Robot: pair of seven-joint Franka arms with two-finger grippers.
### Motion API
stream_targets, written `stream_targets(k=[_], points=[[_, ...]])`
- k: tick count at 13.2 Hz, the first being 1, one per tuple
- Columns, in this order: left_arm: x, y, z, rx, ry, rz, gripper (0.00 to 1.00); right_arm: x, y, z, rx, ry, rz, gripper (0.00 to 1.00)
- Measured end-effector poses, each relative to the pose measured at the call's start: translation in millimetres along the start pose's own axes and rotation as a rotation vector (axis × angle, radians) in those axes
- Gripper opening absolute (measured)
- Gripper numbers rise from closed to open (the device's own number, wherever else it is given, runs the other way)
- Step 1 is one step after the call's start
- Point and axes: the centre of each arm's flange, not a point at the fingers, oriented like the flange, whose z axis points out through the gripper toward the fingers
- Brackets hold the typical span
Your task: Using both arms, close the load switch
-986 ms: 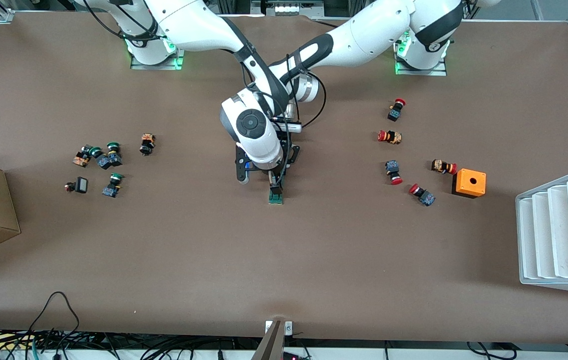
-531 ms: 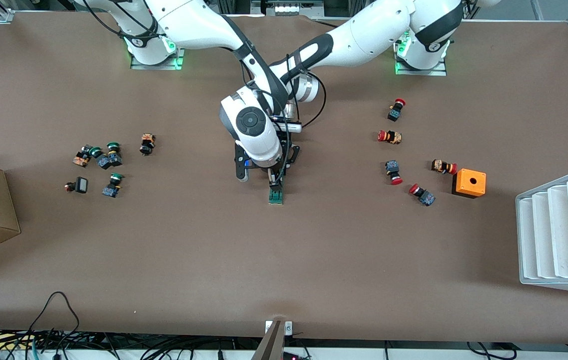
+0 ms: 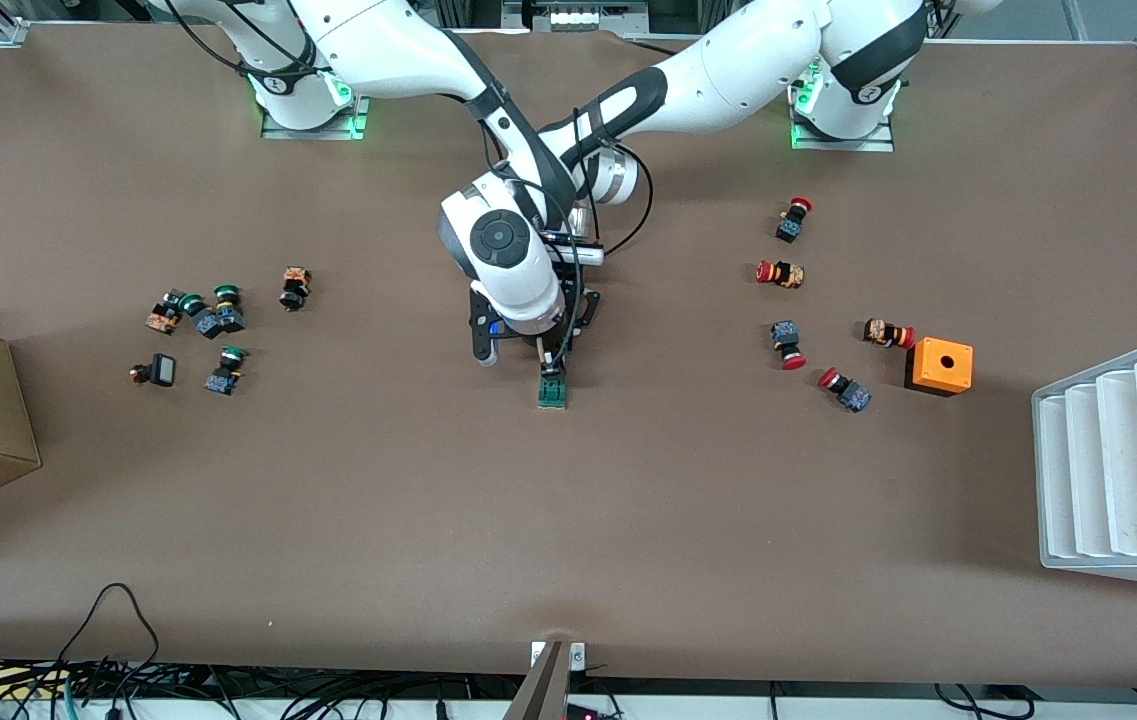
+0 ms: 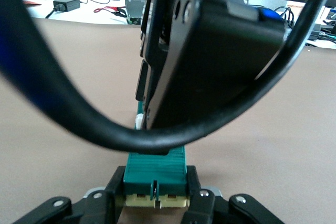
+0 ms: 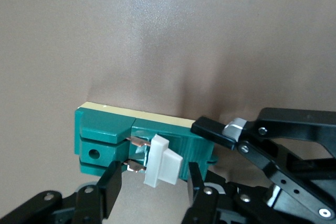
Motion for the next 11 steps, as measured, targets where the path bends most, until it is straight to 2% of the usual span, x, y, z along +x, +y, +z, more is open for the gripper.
stream_targets(k=[2, 3, 6, 7, 11], points=[[0.0, 0.0, 0.0, 0.000, 0.000, 0.000, 0.49, -0.2, 0.0, -0.3, 0.002, 0.002, -0.007, 0.56], [0.0, 0.0, 0.0, 0.000, 0.000, 0.000, 0.49, -0.4, 0.0, -0.6, 0.002, 0.001, -0.013, 0.50], [0.1, 0.0, 0.1, 0.000, 0.000, -0.001, 0.49, -1.3, 0.5, -1.3, 0.002, 0.000, -0.023, 0.45], [0.1, 0.0, 0.1, 0.000, 0.000, -0.003, 0.49, -2.3, 2.2, -1.3, -0.003, 0.001, -0.025, 0.39], [0.2, 0.1, 0.1, 0.000, 0.001, -0.010, 0.49, -4.0, 2.8, -4.8, -0.002, -0.003, -0.029, 0.34]])
